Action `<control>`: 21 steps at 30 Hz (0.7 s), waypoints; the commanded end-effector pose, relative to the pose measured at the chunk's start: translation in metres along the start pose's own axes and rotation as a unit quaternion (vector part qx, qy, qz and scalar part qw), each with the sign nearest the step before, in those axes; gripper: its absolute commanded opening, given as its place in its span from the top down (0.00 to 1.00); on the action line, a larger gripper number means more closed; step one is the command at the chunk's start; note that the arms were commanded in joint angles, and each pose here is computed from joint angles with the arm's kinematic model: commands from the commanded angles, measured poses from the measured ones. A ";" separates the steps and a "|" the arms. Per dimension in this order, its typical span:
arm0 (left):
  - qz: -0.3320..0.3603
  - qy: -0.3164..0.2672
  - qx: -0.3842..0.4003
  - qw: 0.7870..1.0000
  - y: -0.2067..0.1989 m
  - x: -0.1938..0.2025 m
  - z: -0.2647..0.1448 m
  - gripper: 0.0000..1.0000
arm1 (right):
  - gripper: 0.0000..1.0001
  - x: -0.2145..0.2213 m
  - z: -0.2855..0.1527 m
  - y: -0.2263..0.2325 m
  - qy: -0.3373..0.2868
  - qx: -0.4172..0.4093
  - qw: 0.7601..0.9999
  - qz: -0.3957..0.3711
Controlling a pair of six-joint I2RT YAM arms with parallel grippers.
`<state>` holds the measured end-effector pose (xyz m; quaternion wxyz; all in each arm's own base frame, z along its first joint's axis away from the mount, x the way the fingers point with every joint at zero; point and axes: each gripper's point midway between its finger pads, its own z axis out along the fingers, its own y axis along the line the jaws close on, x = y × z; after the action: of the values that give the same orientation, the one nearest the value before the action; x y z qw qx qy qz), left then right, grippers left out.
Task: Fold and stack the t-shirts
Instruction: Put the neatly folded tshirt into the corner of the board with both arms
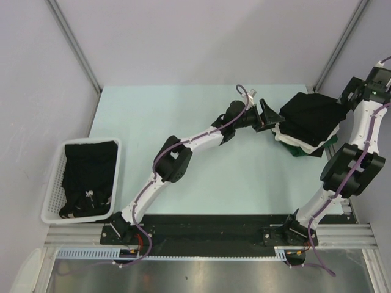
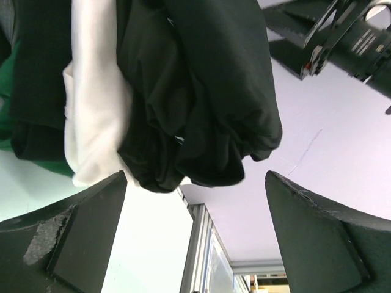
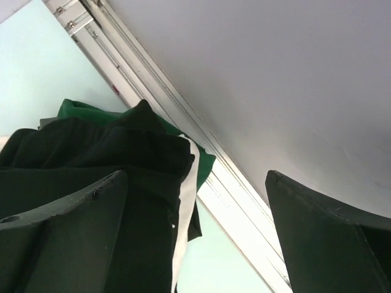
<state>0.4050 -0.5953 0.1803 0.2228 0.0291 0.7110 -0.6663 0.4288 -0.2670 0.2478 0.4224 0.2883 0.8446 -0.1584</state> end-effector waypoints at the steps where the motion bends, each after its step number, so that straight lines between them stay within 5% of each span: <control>1: 0.043 -0.005 0.050 0.998 -0.063 -0.013 -0.016 0.00 | 0.00 -0.061 -0.045 0.000 -0.097 0.009 0.995 0.004; 11: 0.048 0.001 0.052 0.998 -0.066 -0.009 -0.028 0.00 | 0.00 -0.089 -0.090 0.009 -0.144 0.000 0.990 0.005; 21: 0.098 -0.034 -0.071 0.992 -0.040 -0.047 -0.086 0.00 | 0.00 -0.106 -0.169 0.097 -0.197 -0.181 0.964 -0.006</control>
<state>0.3855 -0.5497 0.1675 0.2210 0.0421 0.7499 -0.6221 0.4293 -0.2012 0.3724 0.5515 0.2279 0.7912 -0.1339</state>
